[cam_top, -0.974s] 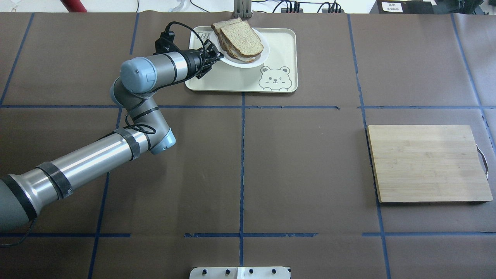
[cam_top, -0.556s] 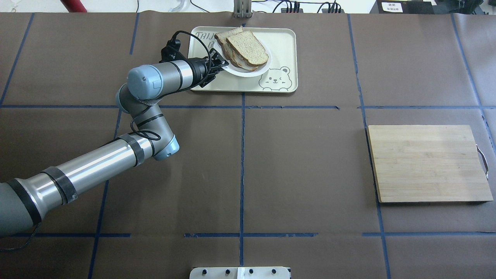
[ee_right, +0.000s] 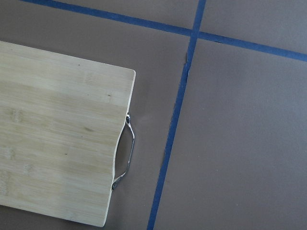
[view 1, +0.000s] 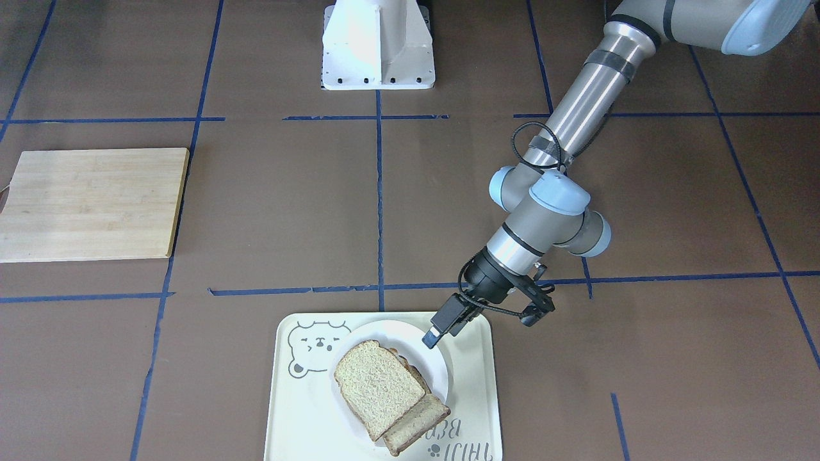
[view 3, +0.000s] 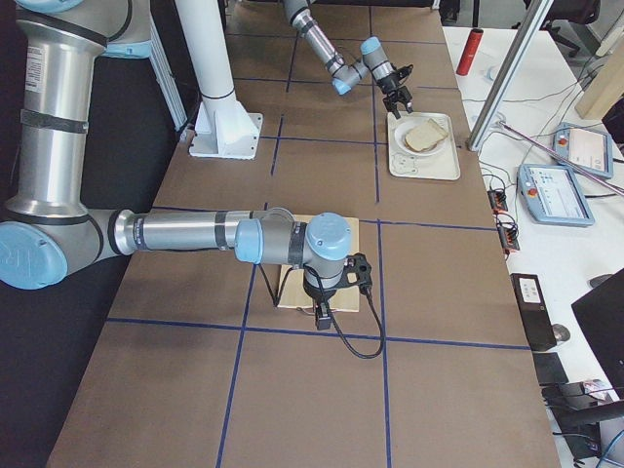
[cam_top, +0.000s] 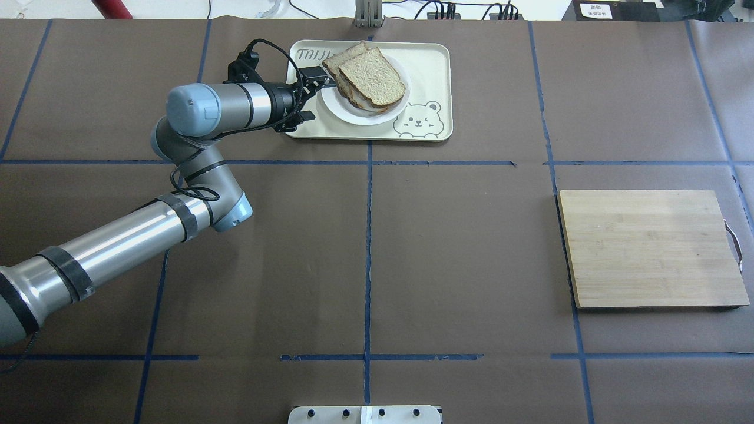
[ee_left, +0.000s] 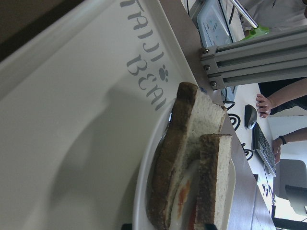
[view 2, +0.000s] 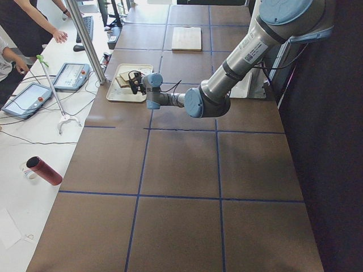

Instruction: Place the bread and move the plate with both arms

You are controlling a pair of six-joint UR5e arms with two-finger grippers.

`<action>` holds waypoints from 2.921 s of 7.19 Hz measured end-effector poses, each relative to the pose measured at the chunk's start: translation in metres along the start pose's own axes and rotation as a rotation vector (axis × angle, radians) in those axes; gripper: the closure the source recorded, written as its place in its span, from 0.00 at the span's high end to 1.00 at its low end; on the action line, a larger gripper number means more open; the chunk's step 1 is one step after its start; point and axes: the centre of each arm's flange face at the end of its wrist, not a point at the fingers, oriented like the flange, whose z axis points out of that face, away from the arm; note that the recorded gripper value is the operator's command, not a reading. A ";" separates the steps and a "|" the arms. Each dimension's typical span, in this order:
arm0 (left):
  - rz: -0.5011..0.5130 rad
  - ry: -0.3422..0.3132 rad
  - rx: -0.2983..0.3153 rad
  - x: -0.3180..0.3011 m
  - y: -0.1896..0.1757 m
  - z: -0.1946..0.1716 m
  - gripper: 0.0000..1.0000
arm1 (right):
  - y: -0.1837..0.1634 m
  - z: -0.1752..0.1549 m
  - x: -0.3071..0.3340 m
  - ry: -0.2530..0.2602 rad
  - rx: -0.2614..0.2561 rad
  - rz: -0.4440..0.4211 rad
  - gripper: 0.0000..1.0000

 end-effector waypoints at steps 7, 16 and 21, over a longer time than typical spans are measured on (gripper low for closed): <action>0.678 -0.402 -0.197 -0.124 -0.255 -0.255 1.00 | 0.001 0.001 0.001 0.002 -0.003 0.003 1.00; 0.783 -0.846 -0.455 -0.227 -0.276 -0.539 1.00 | 0.002 0.002 0.003 0.005 -0.006 0.004 1.00; 0.723 -0.865 -0.472 -0.259 -0.240 -0.571 1.00 | 0.006 0.002 0.008 0.003 -0.006 0.018 1.00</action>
